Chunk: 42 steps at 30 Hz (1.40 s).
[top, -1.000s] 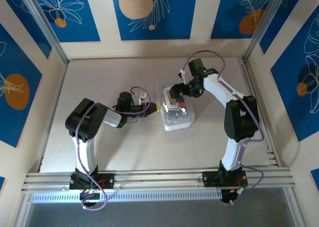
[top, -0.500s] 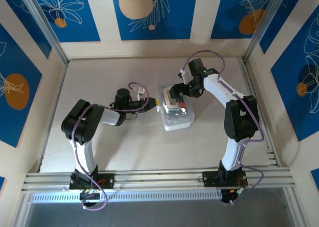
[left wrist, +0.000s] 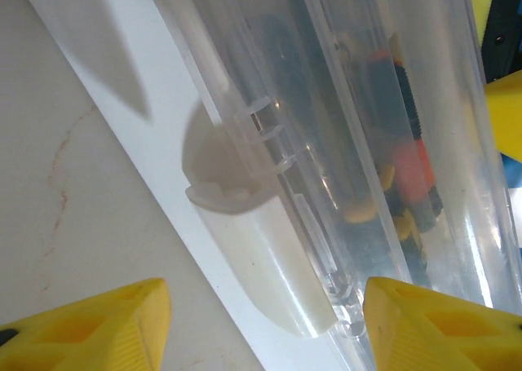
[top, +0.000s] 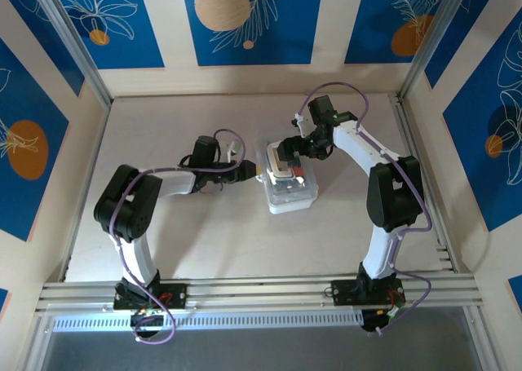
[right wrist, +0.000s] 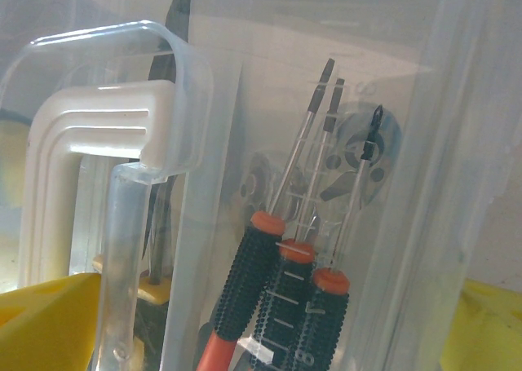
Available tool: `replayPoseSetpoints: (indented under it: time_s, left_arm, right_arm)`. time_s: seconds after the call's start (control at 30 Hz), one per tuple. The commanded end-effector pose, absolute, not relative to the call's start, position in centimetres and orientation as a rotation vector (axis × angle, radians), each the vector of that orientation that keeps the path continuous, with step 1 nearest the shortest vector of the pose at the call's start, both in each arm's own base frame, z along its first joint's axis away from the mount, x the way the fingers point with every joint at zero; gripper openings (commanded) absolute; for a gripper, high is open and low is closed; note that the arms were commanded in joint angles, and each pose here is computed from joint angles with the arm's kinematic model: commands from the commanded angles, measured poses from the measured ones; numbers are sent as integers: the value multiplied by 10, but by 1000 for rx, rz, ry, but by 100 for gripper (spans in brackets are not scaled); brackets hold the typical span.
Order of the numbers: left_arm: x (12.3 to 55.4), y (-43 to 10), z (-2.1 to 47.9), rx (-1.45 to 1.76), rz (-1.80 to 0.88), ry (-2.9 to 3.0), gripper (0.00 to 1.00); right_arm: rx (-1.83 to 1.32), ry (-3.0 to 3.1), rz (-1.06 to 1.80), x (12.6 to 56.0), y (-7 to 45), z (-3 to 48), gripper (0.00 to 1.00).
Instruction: Pack the tool kit
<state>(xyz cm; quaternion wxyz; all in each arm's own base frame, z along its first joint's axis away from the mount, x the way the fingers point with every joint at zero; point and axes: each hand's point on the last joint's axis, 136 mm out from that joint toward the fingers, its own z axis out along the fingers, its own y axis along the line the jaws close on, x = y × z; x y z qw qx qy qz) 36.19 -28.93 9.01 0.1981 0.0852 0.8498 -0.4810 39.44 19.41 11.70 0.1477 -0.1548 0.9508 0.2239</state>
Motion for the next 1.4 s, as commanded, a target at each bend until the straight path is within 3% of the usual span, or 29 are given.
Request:
replayPoseSetpoints:
  time_s: [0.0,0.37,1.03,1.37]
  left_arm:
    - [360,-281,87,259,-1280,2426,61]
    - [360,-276,79,270,-1205,2496,54]
    - [375,-291,88,293,-1258,2469,28]
    - [371,-287,97,297,-1253,2457,26]
  right_arm:
    - [-496,2853,846,361,220,94,99]
    - [-499,2849,847,363,221,95,99]
    - [-494,2856,849,363,221,91,99]
    - [-496,2854,853,363,222,92,99]
